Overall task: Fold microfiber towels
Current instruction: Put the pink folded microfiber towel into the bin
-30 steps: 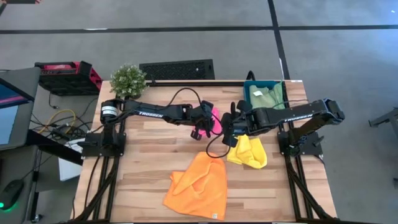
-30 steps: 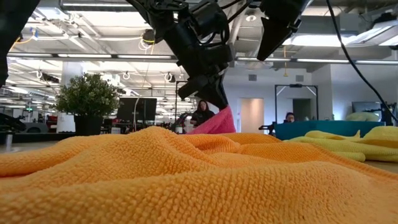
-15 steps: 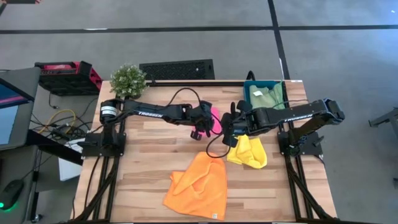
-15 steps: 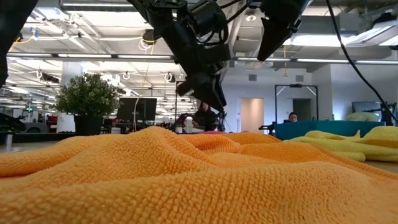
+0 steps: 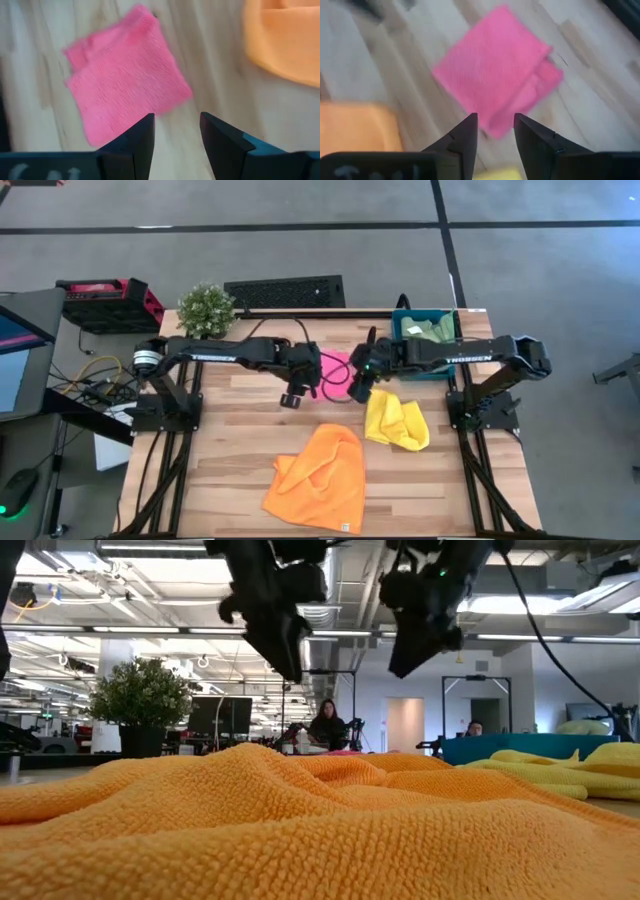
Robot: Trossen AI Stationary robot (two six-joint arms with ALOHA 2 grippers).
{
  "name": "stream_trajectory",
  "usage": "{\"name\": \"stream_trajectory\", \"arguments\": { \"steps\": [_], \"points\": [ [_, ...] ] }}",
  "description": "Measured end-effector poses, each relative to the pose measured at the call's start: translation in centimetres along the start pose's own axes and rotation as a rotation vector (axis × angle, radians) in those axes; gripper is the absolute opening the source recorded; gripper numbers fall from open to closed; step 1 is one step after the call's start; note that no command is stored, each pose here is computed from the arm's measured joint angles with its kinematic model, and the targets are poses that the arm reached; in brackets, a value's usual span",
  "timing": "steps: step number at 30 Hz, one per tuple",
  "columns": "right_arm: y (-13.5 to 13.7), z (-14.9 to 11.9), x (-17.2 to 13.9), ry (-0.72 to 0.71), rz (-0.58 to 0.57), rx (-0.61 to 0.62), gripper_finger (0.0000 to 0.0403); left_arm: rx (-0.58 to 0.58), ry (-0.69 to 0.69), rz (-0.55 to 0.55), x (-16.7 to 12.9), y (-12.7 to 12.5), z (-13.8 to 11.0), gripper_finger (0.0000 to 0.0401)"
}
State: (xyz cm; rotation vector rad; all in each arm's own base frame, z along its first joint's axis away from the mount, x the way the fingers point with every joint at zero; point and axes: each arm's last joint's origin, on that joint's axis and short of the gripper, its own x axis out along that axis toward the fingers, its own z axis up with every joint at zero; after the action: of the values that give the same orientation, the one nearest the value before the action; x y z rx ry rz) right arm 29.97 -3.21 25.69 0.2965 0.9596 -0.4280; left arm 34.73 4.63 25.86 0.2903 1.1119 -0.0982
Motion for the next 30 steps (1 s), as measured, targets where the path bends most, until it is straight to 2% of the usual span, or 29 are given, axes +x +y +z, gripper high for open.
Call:
{"name": "stream_trajectory", "arguments": {
  "steps": [6, 14, 19, 24, 30],
  "points": [
    [-1.8, 1.2, 2.8, -0.035, -0.022, 0.171, 0.0150, -0.050, -0.024, -0.008, -3.0, -0.6, -0.5, 0.0151],
    [-4.8, 1.3, 7.8, 0.092, -0.069, 0.286, 0.0149, -0.101, -0.078, 0.005, -6.2, -1.2, -1.0, 0.0151],
    [-7.1, 1.6, 9.9, 0.136, -0.114, 0.360, 0.0150, -0.120, -0.089, 0.008, -6.8, -1.2, -1.1, 0.0151],
    [-8.4, 1.3, 11.9, 0.193, -0.031, 0.396, 0.0146, -0.120, -0.081, 0.005, -6.8, -1.4, -1.1, 0.0151],
    [-9.1, 1.2, 13.4, 0.194, -0.029, 0.404, 0.0144, -0.119, -0.078, 0.003, -6.8, -1.4, -1.2, 0.0151]
  ]
}}
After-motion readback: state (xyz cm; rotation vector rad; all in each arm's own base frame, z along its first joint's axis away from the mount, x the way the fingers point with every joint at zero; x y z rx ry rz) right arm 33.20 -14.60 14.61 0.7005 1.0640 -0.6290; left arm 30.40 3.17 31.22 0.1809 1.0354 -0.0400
